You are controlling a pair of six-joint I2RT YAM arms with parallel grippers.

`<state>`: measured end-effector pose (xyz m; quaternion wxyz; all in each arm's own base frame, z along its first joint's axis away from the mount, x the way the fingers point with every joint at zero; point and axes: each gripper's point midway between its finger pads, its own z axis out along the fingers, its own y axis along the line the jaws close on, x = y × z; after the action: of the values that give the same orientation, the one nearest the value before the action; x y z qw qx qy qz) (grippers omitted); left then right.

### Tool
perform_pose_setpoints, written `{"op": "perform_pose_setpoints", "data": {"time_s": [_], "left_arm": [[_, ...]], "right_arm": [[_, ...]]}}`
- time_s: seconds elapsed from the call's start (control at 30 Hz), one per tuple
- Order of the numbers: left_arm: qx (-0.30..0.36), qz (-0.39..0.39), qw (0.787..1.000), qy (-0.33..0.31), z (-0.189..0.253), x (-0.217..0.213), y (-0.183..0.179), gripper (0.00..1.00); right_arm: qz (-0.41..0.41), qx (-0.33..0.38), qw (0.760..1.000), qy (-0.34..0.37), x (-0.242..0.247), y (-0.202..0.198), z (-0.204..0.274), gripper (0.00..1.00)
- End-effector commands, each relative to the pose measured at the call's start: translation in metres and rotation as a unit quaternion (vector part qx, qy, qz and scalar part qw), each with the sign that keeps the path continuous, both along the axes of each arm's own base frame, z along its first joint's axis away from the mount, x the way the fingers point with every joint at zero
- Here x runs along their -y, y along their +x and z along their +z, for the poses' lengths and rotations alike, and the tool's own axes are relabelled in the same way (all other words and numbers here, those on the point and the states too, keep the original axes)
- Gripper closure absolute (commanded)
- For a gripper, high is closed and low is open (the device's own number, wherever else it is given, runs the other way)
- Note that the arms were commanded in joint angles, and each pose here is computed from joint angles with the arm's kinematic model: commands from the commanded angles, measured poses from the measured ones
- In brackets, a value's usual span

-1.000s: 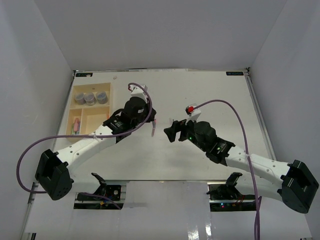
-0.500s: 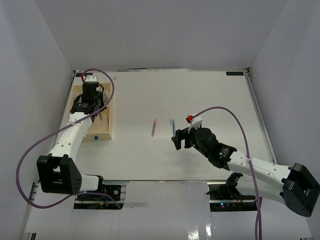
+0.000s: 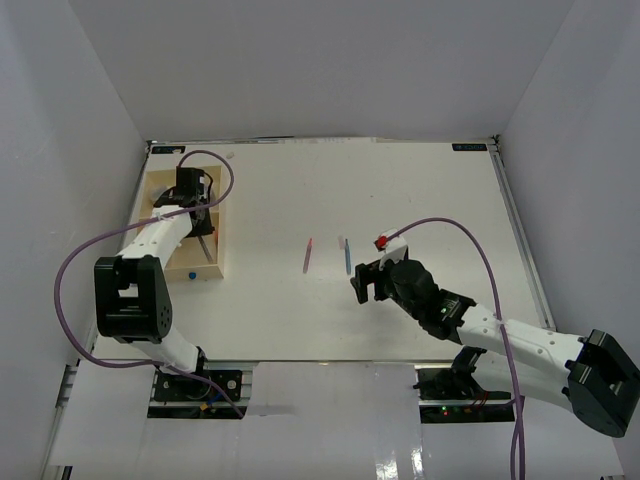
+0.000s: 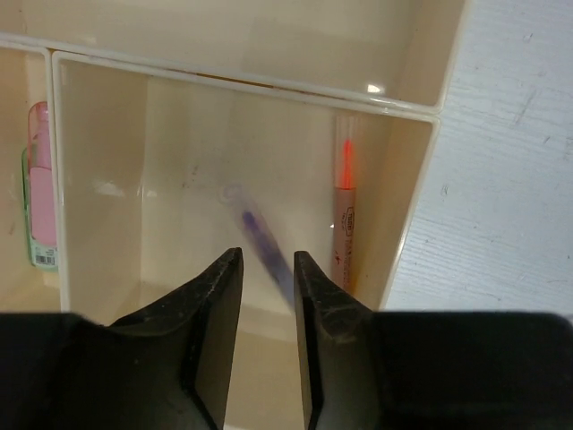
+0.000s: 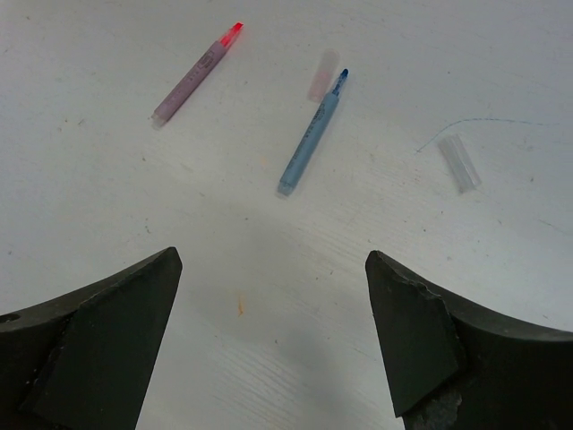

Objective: Sort the stationery into containers
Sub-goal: Place the pen in the storage box, then pick up the pen from the center of the board.

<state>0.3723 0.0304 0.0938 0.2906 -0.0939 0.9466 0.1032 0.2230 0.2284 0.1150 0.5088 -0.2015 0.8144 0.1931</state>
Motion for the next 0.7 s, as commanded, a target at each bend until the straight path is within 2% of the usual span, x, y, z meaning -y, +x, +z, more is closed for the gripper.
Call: {"op": "perform_pose_setpoints", "data": {"time_s": [0.0,0.13,0.27,0.37,0.6,0.67], "left_arm": [[0.030,-0.001,0.999,-0.012,0.019,0.002,0.007,0.59],[0.049,-0.005,0.998,-0.026,0.032,0.007,0.008,0.44],[0.075,-0.009,0.996,-0.040,0.054,0.012,0.009,0.35],[0.096,-0.012,0.993,-0.062,0.073,0.020,0.009,0.32],[0.235,-0.057,0.961,-0.133,0.155,0.048,-0.001,0.17],[0.275,-0.091,0.944,-0.157,0.160,0.061,-0.005,0.14]], "right_arm": [[-0.022,0.010,1.000,-0.005,0.007,0.007,0.004,0.10],[-0.036,-0.002,0.999,-0.012,0.008,0.010,0.002,0.10],[-0.053,-0.011,0.998,-0.024,0.010,0.015,-0.001,0.10],[-0.060,-0.019,0.997,-0.037,0.009,0.020,-0.001,0.08],[-0.080,-0.069,0.990,-0.098,-0.004,0.036,-0.023,0.00],[-0.086,-0.081,0.987,-0.106,-0.014,0.043,-0.027,0.07]]}}
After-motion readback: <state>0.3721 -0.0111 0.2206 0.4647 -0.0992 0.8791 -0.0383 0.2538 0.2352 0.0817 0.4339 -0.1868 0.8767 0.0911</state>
